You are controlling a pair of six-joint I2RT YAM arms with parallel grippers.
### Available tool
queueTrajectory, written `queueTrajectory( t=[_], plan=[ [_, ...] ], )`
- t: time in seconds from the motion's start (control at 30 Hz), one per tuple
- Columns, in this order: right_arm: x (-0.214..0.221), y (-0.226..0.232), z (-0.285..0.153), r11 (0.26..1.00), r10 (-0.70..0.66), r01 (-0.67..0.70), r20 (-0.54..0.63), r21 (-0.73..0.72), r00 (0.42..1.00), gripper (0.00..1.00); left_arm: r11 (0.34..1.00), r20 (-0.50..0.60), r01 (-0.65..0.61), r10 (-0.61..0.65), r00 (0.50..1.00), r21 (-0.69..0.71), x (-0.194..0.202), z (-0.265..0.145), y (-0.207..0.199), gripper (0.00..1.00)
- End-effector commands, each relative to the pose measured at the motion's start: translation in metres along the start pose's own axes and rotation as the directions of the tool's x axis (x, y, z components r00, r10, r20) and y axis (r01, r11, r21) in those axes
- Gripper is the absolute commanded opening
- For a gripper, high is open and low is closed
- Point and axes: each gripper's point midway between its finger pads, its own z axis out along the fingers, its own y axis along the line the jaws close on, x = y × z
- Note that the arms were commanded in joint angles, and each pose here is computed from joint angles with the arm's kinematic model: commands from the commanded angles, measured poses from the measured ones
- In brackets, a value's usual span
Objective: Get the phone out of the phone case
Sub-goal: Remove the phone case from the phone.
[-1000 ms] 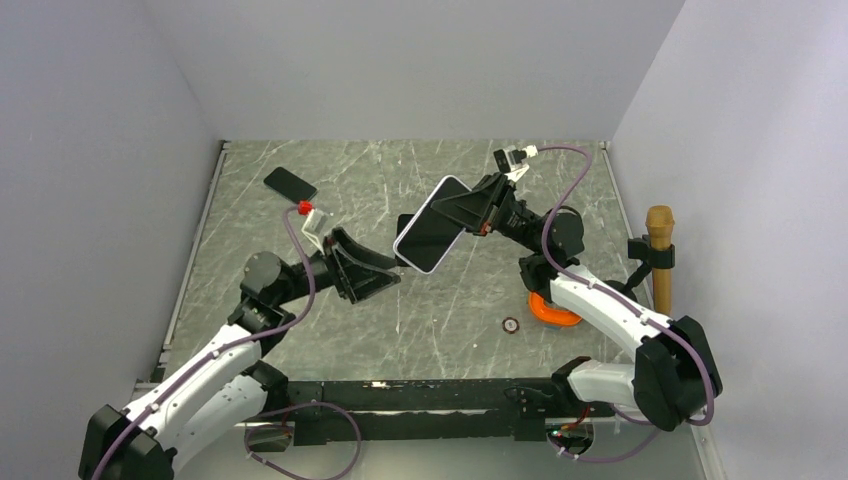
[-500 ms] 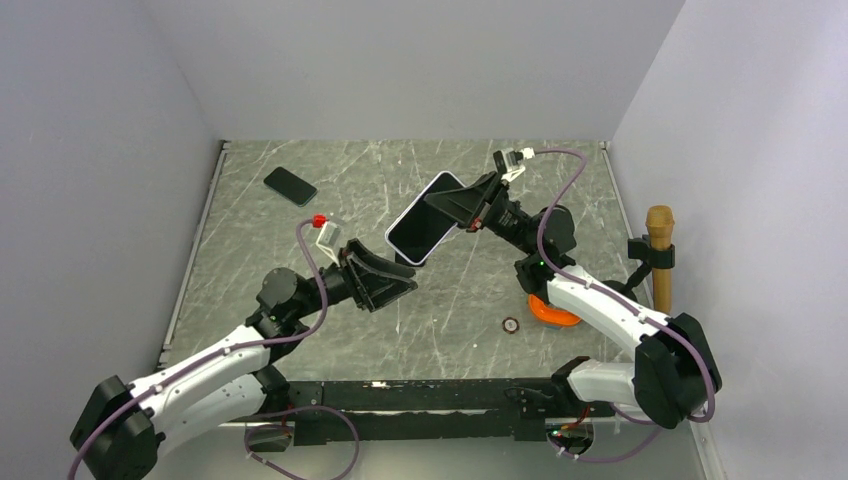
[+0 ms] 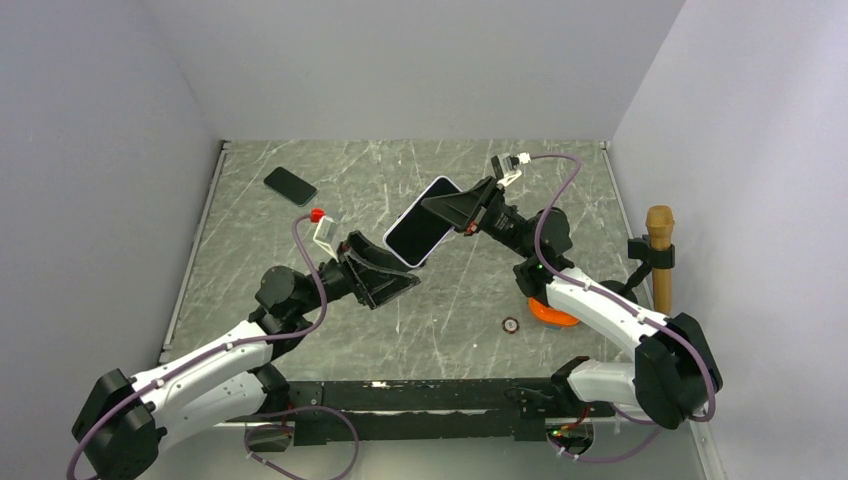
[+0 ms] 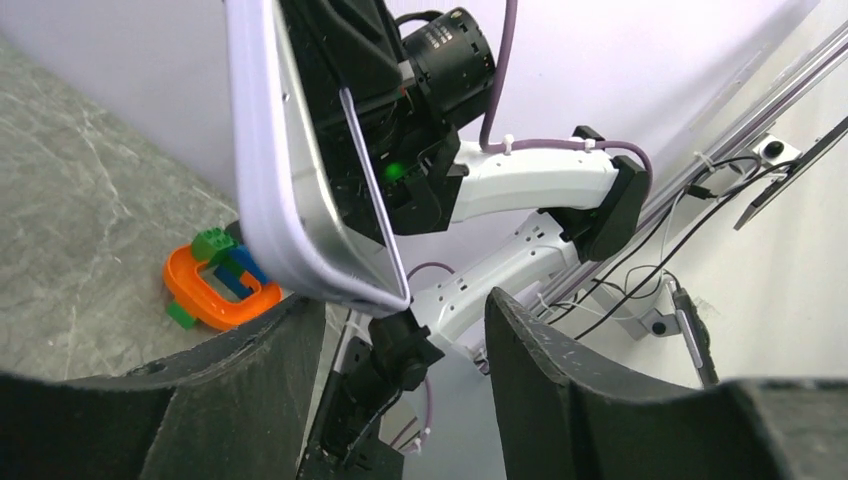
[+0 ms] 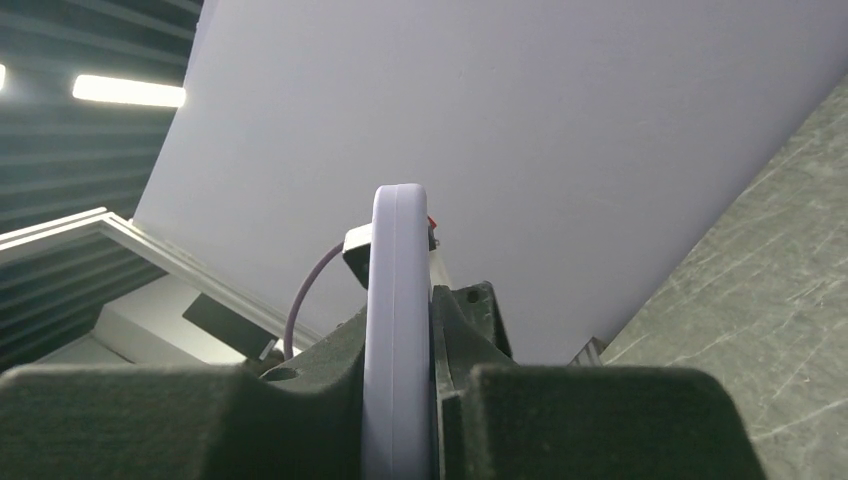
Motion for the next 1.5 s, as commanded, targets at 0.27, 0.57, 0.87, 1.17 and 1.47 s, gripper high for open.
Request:
queueTrajectory(
  t=[0.27,0.57,0.87,1.17,1.47],
  plan=[
    [-0.004,0.046,0.003,0.99,-0.052,0.057,0.048,-0.126,0.997,0.0,0.999,0.06,-0.051,0.05,0.997,0.008,-0.022,0.015,-0.007,0.23],
    [0.003,0.051,-0.001,0.979,0.175,-0.176,-0.014,-0.104,0.984,0.0,0.893,-0.084,-0.406,0.397,0.914,-0.192,-0.016,0.005,0.046,0.0],
    [0.017,0.088,-0.015,0.856,0.424,-0.444,-0.131,-0.264,0.896,0.0,0.795,-0.182,-0.57,0.541,0.821,-0.209,-0.02,-0.006,0.091,0.0],
    [0.018,0.113,-0.022,0.844,0.415,-0.443,-0.156,-0.304,0.897,0.0,0.832,-0.219,-0.548,0.521,0.825,-0.085,-0.018,-0.005,0.096,0.0],
    [0.019,0.131,-0.029,0.833,0.401,-0.434,-0.166,-0.344,0.901,0.0,0.842,-0.306,-0.505,0.438,0.846,-0.191,-0.014,-0.006,0.127,0.0]
  ],
)
